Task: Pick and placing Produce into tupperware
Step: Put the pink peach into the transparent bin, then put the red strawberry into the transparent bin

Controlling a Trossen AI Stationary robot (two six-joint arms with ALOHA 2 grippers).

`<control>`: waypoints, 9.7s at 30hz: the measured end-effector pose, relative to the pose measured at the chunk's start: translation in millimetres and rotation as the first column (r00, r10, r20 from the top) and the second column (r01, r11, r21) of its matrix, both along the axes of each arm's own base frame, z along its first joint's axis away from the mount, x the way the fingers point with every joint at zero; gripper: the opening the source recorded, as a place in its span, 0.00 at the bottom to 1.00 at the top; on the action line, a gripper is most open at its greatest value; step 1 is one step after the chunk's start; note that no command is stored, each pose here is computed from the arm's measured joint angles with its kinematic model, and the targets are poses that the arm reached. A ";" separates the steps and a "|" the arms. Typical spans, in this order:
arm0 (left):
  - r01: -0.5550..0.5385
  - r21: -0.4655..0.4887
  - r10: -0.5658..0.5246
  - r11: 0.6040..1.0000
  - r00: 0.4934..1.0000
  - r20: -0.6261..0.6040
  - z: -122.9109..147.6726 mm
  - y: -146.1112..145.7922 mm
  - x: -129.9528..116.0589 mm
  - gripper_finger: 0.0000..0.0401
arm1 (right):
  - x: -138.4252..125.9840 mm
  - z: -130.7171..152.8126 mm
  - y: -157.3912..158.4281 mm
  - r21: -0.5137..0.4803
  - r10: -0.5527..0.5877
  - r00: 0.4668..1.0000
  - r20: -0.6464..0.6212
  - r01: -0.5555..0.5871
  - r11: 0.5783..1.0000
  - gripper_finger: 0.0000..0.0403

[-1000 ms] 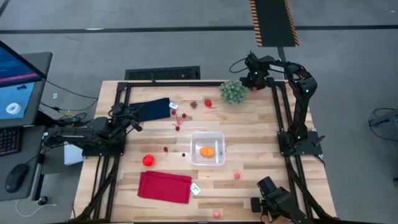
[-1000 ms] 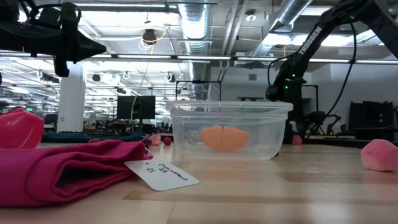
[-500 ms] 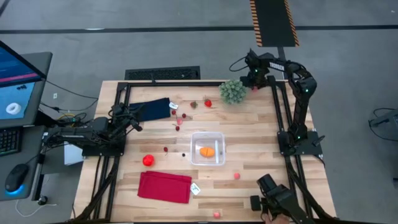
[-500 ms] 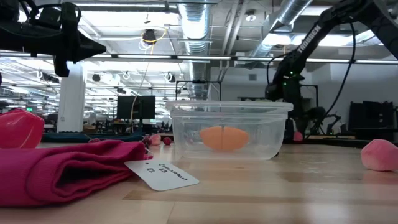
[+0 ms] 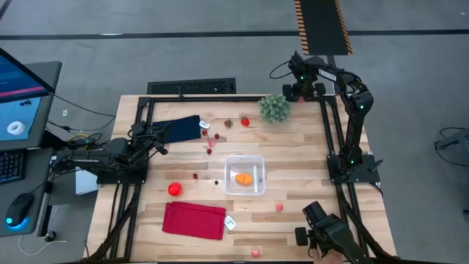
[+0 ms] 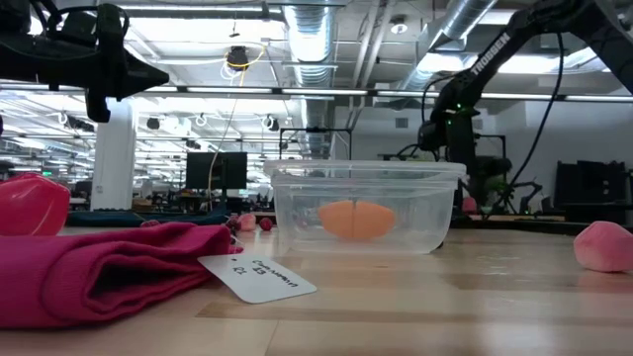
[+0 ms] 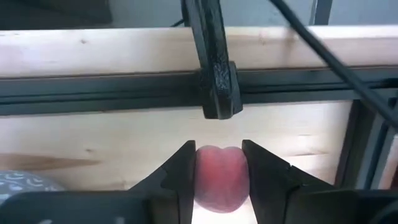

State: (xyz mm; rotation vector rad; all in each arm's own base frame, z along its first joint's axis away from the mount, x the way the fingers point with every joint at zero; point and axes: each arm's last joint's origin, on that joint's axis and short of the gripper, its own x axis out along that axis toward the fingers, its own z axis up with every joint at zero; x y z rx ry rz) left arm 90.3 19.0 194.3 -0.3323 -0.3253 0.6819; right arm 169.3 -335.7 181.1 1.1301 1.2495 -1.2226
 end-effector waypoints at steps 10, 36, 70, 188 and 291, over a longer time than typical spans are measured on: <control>0.001 0.000 -0.001 1.000 1.000 0.000 0.0 0.0 0.0 0.00 | 5.7 33.1 -10.8 -0.053 0.025 0.999 0.026 -0.023 0.998 0.36; 0.000 0.001 0.000 1.000 1.000 -0.001 0.0 0.0 0.0 0.00 | 134.9 156.4 73.7 -0.306 0.487 0.864 0.126 -0.433 0.848 0.35; 0.053 -0.118 -0.056 0.992 0.998 -0.019 -11.4 -0.7 2.7 0.00 | 239.3 95.9 401.9 -0.355 0.915 0.402 0.021 -0.853 0.383 0.35; 0.025 -0.176 -0.028 0.984 0.999 -0.015 -15.6 0.0 2.4 0.00 | 214.6 23.4 101.3 -0.261 0.521 0.769 0.371 -0.452 0.853 0.66; 0.008 -0.164 -0.013 0.986 0.999 -0.030 -15.8 0.3 2.2 0.00 | 262.2 68.3 225.6 -0.228 0.747 0.663 -0.059 -0.737 0.636 0.04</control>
